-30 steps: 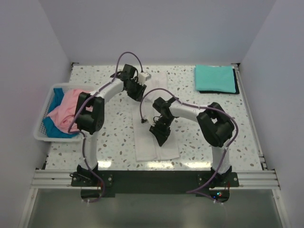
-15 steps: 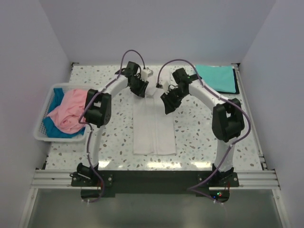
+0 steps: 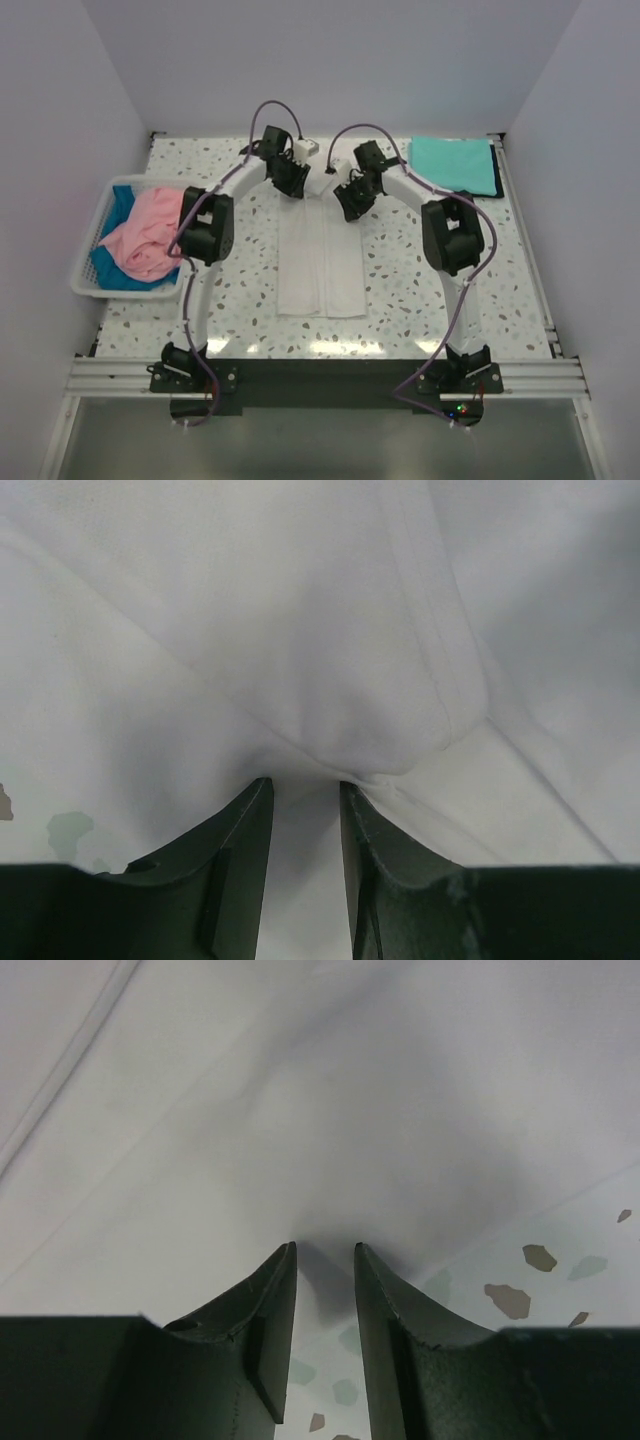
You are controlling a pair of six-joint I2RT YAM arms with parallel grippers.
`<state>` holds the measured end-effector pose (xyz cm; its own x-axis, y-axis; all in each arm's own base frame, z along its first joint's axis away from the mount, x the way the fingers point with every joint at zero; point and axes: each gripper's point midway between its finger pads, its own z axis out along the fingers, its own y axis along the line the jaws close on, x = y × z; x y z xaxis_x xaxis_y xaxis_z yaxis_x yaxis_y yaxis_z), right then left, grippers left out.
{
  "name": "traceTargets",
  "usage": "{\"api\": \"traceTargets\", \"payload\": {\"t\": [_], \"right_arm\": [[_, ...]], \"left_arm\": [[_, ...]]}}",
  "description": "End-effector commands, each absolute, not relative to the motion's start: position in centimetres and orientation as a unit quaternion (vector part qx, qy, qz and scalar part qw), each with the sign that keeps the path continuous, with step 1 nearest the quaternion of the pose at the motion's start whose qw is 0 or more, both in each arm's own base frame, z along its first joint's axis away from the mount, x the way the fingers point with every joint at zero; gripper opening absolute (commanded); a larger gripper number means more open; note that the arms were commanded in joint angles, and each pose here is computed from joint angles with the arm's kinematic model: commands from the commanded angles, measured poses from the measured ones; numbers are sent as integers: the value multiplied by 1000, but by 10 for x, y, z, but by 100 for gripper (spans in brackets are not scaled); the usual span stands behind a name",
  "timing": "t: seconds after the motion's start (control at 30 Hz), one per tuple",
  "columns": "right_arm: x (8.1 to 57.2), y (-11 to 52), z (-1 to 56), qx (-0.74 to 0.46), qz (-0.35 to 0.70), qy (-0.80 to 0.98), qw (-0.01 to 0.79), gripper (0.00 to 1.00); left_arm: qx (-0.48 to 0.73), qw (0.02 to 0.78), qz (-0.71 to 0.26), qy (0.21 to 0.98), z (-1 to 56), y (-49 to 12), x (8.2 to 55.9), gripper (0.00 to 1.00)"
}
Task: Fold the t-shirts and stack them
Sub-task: Fold the tshirt
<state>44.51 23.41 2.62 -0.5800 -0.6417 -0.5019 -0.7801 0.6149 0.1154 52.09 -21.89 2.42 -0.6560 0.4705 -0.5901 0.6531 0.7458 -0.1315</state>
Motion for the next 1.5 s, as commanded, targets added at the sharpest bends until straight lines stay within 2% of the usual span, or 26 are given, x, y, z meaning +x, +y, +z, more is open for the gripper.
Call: {"api": "traceTargets", "payload": {"t": [0.0, 0.13, 0.2, 0.23, 0.27, 0.33, 0.43, 0.47, 0.53, 0.7, 0.77, 0.8, 0.87, 0.97, 1.1, 1.2, 1.3, 1.33, 1.4, 1.47], "right_arm": [[462, 244, 28, -393, 166, 874, 233, 35], [468, 255, 61, -383, 190, 866, 259, 38], [469, 259, 84, -385, 199, 858, 276, 47], [469, 261, 109, -387, 203, 849, 298, 52], [469, 262, 124, -389, 204, 843, 310, 62], [463, 263, 170, -394, 215, 823, 347, 69], [453, 261, 212, -402, 215, 805, 380, 84], [445, 256, 239, -406, 211, 793, 402, 94], [435, 249, 257, -416, 201, 783, 416, 99], [389, 226, 304, -426, 180, 754, 467, 99], [375, 218, 293, -432, 173, 754, 463, 99], [364, 213, 311, -433, 168, 739, 489, 99], [346, 206, 311, -438, 169, 732, 494, 99], [309, 203, 288, -470, 201, 735, 446, 99], [260, 197, 240, -537, 201, 730, 371, 99], [227, 194, 201, -565, 195, 728, 335, 99], [195, 200, 168, -608, 186, 706, 312, 93], [185, 198, 150, -617, 188, 705, 295, 88], [181, 205, 139, -632, 184, 693, 294, 80], [181, 208, 121, -644, 179, 689, 281, 75]], "left_arm": [[296, 281, -171, 897, 15, -202, 536, 38], [314, 333, -189, 869, 57, -207, 549, 42], [330, 359, -196, 851, 85, -212, 551, 48], [339, 389, -206, 831, 120, -217, 551, 50], [342, 401, -209, 824, 134, -217, 548, 53], [355, 442, -219, 795, 184, -220, 535, 57], [366, 496, -209, 759, 239, -213, 508, 74], [370, 510, -203, 750, 251, -209, 499, 85], [379, 544, -184, 725, 278, -199, 471, 100], [384, 605, -143, 682, 320, -174, 406, 100], [397, 596, -142, 683, 300, -170, 385, 100], [408, 606, -145, 667, 310, -169, 366, 100], [424, 583, -155, 676, 285, -168, 345, 100], [445, 559, -160, 681, 265, -163, 317, 100], [518, 483, -199, 677, 200, -161, 252, 100], [561, 481, -195, 645, 166, -156, 220, 99], [606, 481, -190, 605, 146, -157, 198, 84], [624, 467, -192, 597, 127, -156, 190, 74], [643, 443, -204, 591, 105, -157, 174, 65], [655, 433, -202, 585, 94, -158, 170, 64]]}}
